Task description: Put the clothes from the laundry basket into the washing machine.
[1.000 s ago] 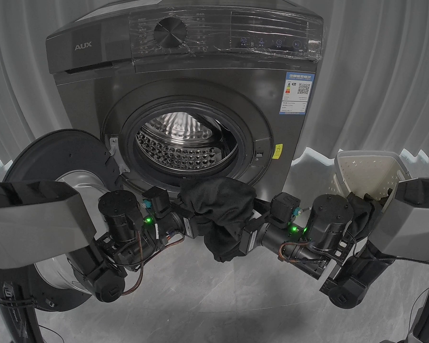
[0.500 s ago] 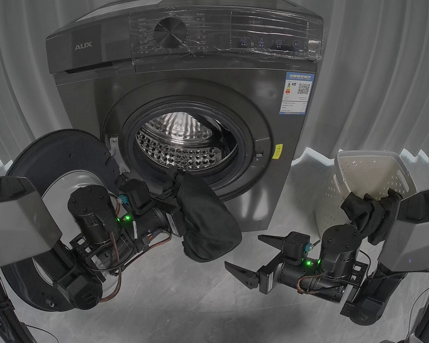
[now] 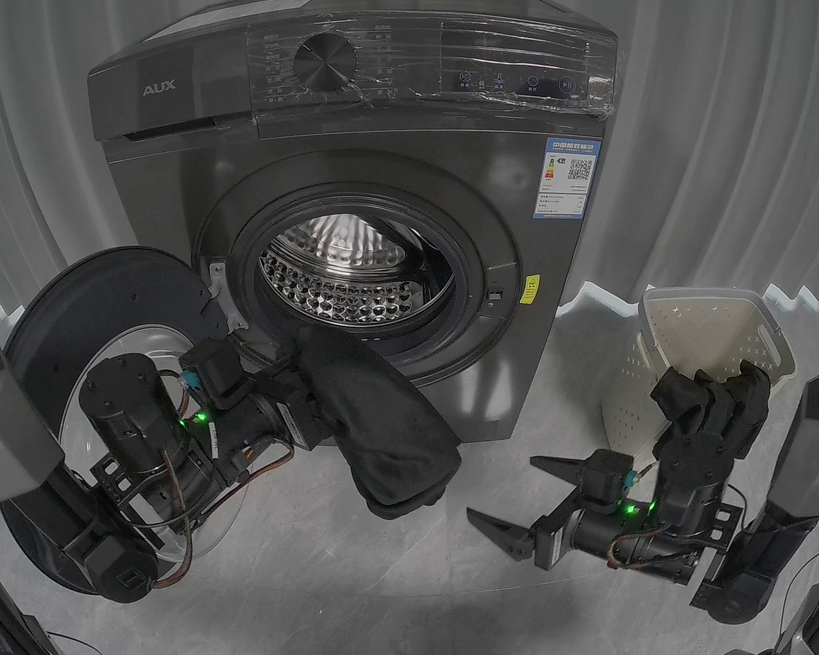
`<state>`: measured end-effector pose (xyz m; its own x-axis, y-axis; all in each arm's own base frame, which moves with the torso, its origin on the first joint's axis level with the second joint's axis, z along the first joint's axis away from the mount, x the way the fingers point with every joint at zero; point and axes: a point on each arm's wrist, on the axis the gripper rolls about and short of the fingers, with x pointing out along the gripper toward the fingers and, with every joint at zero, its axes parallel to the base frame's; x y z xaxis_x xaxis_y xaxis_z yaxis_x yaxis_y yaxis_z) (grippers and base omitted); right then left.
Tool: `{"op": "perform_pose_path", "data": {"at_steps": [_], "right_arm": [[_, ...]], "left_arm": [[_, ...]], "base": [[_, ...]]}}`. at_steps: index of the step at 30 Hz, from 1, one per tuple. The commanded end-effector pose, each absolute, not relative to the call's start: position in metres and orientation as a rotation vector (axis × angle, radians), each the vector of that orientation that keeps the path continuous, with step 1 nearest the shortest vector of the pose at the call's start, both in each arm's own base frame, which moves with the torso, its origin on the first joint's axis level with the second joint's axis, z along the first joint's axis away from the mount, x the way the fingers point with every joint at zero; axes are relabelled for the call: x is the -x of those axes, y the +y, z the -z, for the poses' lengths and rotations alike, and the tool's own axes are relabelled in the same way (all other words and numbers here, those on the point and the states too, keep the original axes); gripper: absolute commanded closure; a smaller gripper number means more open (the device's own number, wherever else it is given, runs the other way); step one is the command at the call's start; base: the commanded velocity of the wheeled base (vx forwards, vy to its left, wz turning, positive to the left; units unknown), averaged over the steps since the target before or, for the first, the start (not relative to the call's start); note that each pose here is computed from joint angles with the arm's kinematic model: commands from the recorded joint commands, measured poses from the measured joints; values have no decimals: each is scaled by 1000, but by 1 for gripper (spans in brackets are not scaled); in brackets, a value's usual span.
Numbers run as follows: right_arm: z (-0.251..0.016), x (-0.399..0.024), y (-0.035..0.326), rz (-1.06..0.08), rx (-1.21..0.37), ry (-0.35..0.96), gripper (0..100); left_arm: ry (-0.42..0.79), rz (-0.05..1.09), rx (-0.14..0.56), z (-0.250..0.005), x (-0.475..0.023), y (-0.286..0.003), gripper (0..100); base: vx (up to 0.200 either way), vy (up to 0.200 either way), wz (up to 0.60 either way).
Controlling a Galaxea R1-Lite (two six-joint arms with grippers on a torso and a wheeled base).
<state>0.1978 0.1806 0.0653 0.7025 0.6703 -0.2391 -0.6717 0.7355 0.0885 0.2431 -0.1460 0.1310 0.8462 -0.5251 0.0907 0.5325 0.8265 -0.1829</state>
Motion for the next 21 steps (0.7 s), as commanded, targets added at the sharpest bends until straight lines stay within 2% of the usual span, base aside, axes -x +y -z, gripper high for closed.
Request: {"op": "perform_pose_path", "data": {"at_steps": [1,5,9,17,21], "right_arm": [[-91,-202,149,-632,-36,183,0],[-95,-209,137,-583,-50,161,0],[-97,-214,129,-549,-59,152,0],[-100,-212,129,-556,-64,141,0],[-99,-211,130,-557,-65,145,0]], "left_arm": [[-76,503,210,-144,-227,-137,100],[-67,488,194,-142,-223,-132,100],[-66,415,194,-141,-224,-128,100],[-50,388,198,-136,-227,-130,100],[-43,387,195,-133,-230,-131,100]], "base": [[0,0,0],[0,0,0],[0,0,0],[0,0,0],[0,200,0]]}}
